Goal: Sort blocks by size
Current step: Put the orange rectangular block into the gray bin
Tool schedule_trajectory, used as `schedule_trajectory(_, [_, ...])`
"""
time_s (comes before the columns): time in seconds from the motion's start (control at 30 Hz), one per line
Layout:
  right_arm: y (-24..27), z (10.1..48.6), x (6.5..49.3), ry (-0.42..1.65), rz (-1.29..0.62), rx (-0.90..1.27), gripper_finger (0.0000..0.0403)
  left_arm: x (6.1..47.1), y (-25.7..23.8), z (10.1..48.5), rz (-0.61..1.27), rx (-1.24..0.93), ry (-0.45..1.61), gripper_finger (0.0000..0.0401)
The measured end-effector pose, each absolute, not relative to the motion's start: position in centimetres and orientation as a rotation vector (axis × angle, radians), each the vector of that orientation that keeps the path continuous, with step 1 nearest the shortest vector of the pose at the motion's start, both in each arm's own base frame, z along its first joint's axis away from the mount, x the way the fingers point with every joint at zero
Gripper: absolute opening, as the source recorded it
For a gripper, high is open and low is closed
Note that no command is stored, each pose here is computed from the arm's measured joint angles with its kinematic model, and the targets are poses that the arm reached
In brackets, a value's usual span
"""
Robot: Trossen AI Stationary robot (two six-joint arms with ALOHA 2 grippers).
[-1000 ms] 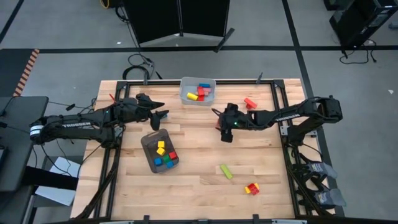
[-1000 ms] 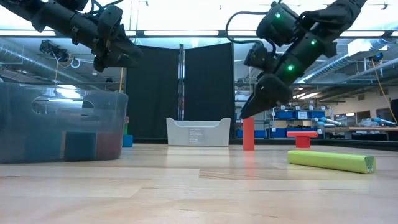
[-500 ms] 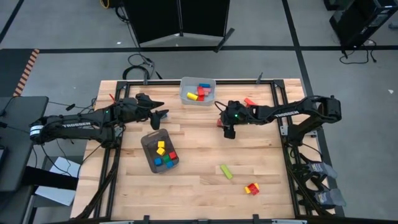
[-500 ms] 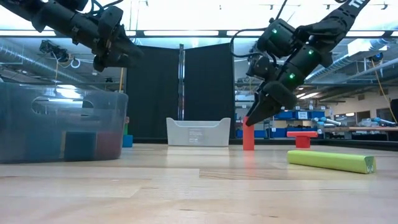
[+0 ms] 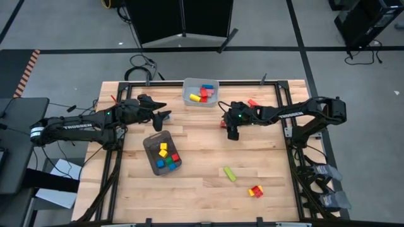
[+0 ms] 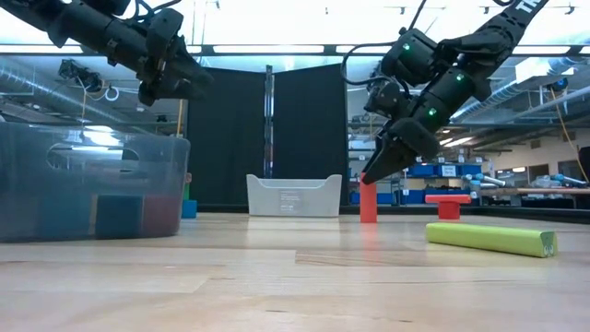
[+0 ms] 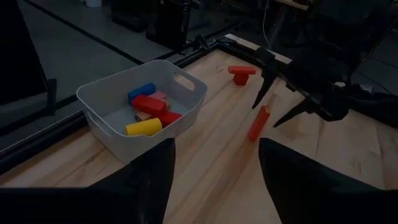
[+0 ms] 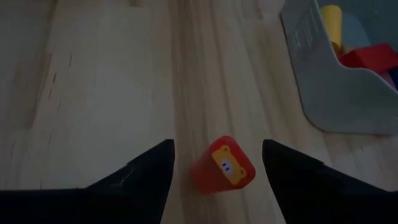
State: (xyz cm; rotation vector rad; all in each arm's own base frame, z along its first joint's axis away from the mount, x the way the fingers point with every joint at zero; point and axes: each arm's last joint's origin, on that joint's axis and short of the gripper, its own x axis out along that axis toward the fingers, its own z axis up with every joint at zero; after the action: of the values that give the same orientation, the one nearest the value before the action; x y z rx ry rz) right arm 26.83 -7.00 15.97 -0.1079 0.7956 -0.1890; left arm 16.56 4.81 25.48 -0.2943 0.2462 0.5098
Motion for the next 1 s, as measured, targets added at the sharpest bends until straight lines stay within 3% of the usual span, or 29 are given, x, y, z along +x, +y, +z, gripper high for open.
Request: schedule_trajectory(1.0, [-7.62,16.04,26.76,0.781,-0.192,-0.086,0.0243,16.59,4.82,25.56,0.509,-0.295,0.237,0.0239])
